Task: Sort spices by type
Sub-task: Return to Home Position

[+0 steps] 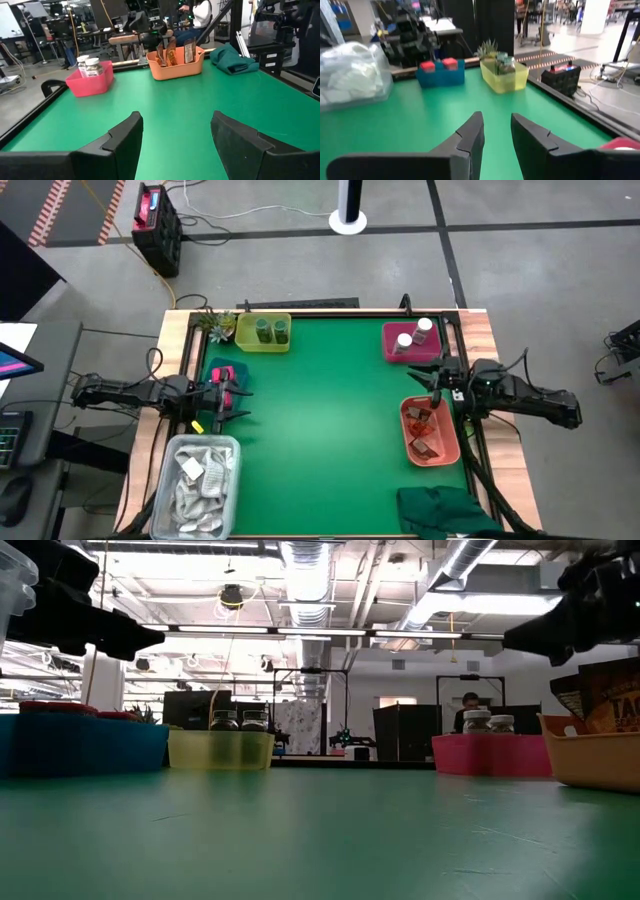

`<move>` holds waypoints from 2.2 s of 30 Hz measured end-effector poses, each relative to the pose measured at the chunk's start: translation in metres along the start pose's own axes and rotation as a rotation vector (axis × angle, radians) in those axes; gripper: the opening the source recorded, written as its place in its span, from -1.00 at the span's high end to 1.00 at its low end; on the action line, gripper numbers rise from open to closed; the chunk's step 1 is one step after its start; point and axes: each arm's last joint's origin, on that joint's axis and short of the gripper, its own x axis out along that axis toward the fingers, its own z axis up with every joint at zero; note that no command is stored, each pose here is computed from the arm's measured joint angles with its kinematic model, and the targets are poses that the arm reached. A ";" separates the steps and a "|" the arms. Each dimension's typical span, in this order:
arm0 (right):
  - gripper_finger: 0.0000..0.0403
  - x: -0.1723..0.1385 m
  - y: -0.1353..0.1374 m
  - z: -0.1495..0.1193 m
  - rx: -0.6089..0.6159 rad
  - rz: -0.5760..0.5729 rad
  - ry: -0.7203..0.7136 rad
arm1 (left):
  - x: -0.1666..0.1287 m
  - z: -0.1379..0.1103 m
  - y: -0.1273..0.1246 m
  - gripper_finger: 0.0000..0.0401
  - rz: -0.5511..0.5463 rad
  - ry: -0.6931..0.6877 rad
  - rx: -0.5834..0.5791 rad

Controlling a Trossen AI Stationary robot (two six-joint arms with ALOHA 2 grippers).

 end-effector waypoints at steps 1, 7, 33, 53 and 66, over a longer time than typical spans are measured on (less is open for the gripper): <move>0.37 0.000 0.000 -0.001 -0.002 -0.001 0.014 | 0.000 0.000 0.000 -0.12 0.000 0.000 0.000; 0.37 0.000 -0.001 -0.009 -0.015 -0.007 0.091 | 0.000 0.000 0.000 -0.12 0.001 0.001 0.000; 0.37 -0.002 -0.002 -0.019 -0.032 -0.016 0.200 | 0.000 0.000 0.000 -0.12 0.001 0.001 0.001; 0.37 -0.002 -0.002 -0.019 -0.032 -0.016 0.200 | 0.000 0.000 0.000 -0.12 0.001 0.001 0.001; 0.37 -0.002 -0.002 -0.019 -0.032 -0.016 0.200 | 0.000 0.000 0.000 -0.12 0.001 0.001 0.001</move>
